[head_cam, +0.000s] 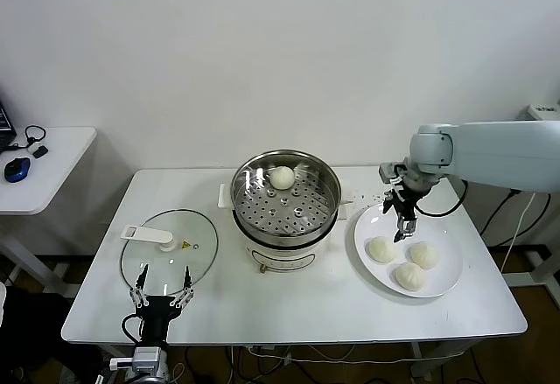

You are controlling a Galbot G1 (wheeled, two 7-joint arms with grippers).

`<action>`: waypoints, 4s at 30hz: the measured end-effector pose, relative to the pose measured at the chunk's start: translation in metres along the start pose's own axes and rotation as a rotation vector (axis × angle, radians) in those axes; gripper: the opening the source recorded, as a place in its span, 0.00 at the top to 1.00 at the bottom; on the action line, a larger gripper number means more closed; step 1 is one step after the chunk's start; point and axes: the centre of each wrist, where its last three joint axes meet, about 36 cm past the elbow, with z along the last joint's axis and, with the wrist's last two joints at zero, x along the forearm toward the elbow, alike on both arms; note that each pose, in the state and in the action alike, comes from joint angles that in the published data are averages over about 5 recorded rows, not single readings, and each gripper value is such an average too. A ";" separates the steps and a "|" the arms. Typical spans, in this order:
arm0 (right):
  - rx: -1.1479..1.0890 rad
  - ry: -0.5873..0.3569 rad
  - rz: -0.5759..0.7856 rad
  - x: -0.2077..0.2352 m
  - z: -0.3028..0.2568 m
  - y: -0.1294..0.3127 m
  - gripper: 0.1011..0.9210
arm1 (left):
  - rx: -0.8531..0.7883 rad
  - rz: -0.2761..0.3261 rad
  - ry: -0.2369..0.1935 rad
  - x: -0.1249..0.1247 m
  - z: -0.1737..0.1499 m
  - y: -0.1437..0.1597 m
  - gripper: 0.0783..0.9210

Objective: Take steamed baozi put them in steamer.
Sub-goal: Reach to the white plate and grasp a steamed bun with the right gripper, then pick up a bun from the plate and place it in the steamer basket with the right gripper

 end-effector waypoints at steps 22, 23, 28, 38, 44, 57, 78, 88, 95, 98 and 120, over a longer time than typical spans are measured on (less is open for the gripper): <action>-0.004 0.034 -0.022 -0.056 0.001 0.004 0.12 | -0.014 0.001 0.008 -0.001 0.006 0.002 0.12; -0.004 0.035 -0.021 -0.058 0.001 0.003 0.12 | -0.014 0.002 0.009 -0.001 0.006 0.002 0.12; -0.003 0.035 -0.024 -0.068 0.000 0.002 0.12 | -0.016 0.001 0.011 -0.001 0.008 0.002 0.12; -0.002 0.035 -0.025 -0.084 -0.001 0.001 0.12 | -0.019 -0.003 0.013 -0.002 0.009 0.004 0.12; 0.003 0.032 -0.018 -0.089 -0.002 -0.001 0.12 | -0.019 -0.001 0.012 -0.002 0.010 0.003 0.12; 0.018 0.025 -0.010 -0.090 -0.004 -0.006 0.12 | -0.017 -0.003 0.009 -0.002 0.010 0.003 0.12; 0.043 0.035 -0.030 -0.091 -0.007 -0.005 0.26 | -0.019 -0.002 0.007 -0.002 0.010 0.003 0.12; 0.060 0.040 -0.035 -0.088 -0.009 -0.008 0.34 | -0.021 -0.001 0.004 -0.002 0.009 0.004 0.12; 0.071 0.042 -0.034 -0.083 -0.010 -0.010 0.38 | -0.021 -0.003 0.004 -0.002 0.010 0.004 0.12; 0.074 0.040 -0.036 -0.078 -0.008 -0.010 0.38 | -0.021 -0.006 0.002 -0.002 0.009 0.005 0.12; 0.160 0.019 0.026 0.080 -0.032 -0.013 0.39 | -0.017 0.000 -0.010 -0.003 0.000 0.004 0.12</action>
